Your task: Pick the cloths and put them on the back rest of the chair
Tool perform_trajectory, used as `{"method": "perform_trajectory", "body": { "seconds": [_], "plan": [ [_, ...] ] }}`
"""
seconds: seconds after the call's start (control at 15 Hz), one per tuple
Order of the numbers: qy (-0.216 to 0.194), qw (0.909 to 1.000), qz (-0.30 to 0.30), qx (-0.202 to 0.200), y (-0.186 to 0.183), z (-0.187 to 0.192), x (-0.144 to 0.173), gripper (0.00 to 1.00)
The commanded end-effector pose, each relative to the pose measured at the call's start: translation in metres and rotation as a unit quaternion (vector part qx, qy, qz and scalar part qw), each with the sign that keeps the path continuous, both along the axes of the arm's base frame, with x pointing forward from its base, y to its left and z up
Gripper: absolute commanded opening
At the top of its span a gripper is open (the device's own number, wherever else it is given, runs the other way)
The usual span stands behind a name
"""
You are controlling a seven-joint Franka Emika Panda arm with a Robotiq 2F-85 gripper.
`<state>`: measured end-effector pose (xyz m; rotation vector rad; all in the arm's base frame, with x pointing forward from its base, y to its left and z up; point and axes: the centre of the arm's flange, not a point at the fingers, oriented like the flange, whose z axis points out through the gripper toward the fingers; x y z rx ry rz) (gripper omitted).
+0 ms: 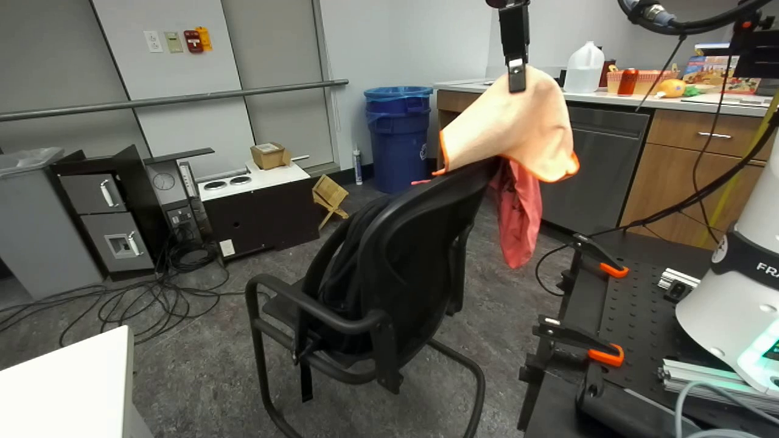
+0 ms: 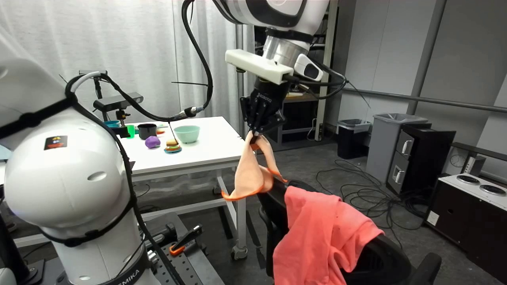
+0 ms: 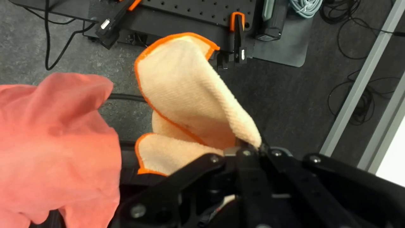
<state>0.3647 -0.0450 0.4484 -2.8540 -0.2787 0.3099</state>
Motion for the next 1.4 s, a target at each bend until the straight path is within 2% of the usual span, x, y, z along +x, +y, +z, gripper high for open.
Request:
{"method": "perform_trajectory", "body": {
  "seconds": [0.0, 0.53, 1.07, 1.13, 1.2, 1.33],
  "plan": [
    [-0.02, 0.9997, 0.011, -0.008, 0.002, -0.011, 0.004, 0.01],
    [-0.081, 0.9955, -0.02, -0.045, -0.009, -0.078, 0.051, 0.01],
    [-0.135, 0.9869, -0.03, -0.084, -0.017, -0.094, 0.069, 0.01],
    [-0.137, 0.9863, -0.031, -0.087, -0.017, -0.095, 0.07, 0.29],
    [-0.135, 0.9864, -0.031, -0.088, -0.017, -0.096, 0.071, 0.3],
    [-0.128, 0.9871, -0.036, -0.089, -0.016, -0.099, 0.072, 0.44]
  ]
}}
